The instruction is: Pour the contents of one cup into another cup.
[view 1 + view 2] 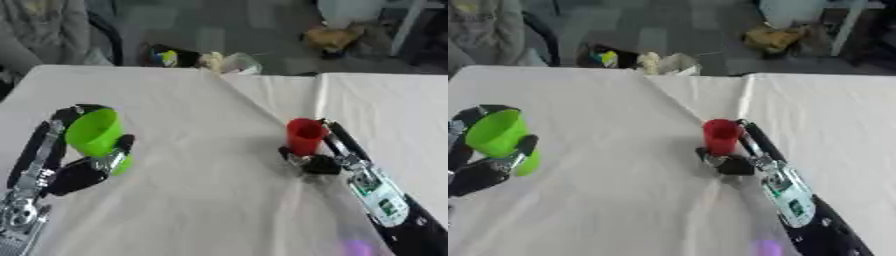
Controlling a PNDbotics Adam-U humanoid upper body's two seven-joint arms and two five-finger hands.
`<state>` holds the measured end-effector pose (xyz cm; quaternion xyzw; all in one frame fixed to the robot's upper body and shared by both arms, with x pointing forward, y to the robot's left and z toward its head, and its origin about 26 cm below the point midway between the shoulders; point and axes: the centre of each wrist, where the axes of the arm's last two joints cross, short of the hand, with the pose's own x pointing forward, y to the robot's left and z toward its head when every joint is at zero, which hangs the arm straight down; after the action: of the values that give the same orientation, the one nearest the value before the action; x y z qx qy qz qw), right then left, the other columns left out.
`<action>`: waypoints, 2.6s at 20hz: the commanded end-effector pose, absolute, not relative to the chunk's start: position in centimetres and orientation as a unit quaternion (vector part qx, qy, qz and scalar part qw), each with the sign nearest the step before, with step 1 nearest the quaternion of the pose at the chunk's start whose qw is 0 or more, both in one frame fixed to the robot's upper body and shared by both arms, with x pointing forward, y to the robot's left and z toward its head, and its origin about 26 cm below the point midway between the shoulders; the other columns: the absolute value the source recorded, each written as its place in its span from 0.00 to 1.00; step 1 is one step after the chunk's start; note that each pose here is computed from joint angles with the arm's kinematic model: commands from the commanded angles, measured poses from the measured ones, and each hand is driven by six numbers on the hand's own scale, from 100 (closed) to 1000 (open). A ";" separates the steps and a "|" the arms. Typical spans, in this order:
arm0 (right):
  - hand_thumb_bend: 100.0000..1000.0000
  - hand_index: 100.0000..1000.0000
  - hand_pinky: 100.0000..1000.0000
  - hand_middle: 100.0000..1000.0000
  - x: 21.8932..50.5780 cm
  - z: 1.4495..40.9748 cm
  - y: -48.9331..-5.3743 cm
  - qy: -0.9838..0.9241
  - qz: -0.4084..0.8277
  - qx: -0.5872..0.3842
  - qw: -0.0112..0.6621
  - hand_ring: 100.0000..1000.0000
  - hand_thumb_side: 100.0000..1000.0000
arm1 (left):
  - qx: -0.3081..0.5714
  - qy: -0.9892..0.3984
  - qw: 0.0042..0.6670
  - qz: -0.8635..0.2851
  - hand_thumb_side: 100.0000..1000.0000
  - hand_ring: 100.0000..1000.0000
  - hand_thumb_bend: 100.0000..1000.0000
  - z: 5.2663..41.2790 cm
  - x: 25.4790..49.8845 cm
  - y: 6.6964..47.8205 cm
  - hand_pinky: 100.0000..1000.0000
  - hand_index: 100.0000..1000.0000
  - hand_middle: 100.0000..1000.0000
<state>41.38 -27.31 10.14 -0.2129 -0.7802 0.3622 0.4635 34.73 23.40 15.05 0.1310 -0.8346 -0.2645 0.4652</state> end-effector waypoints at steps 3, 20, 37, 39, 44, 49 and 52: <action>0.00 0.46 0.69 0.12 40.9 14.3 -28.9 -0.798 0.361 -0.232 0.423 0.72 0.09 | 0.144 -0.823 0.465 -0.292 0.21 0.21 0.00 14.8 35.0 24.0 0.27 0.67 0.32; 0.00 0.48 0.69 0.13 39.6 25.4 -24.9 -0.828 0.446 -0.214 0.264 0.69 0.07 | 0.130 -0.787 0.454 -0.396 0.20 0.22 0.00 12.8 37.1 21.4 0.27 0.67 0.32; 0.00 0.50 0.68 0.09 41.8 24.5 -16.4 -0.794 0.554 -0.153 0.196 0.69 0.08 | 0.109 -0.792 0.390 -0.457 0.18 0.22 0.01 13.4 37.8 17.6 0.28 0.66 0.32; 0.00 0.50 0.68 0.09 42.0 24.1 -16.0 -0.790 0.561 -0.155 0.192 0.69 0.07 | 0.107 -0.795 0.377 -0.464 0.18 0.22 0.02 13.6 37.8 16.9 0.28 0.66 0.32; 0.00 0.51 0.67 0.09 42.4 23.4 -15.1 -0.779 0.580 -0.164 0.174 0.68 0.07 | 0.089 -0.796 0.347 -0.488 0.18 0.22 0.02 13.9 37.4 15.5 0.28 0.66 0.32; 0.00 0.52 0.67 0.08 42.7 22.5 -14.5 -0.770 0.592 -0.170 0.167 0.68 0.06 | 0.063 -0.795 0.325 -0.508 0.18 0.22 0.02 14.1 37.1 14.0 0.29 0.66 0.32; 0.00 0.53 0.66 0.08 42.7 22.3 -14.1 -0.765 0.599 -0.177 0.154 0.67 0.06 | 0.056 -0.796 0.315 -0.515 0.18 0.22 0.02 14.2 37.0 13.3 0.29 0.66 0.32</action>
<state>42.63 -14.21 21.06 -0.1642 -0.7648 0.5980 0.1746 37.08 13.93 13.00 0.0573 -0.7875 -0.5123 0.3378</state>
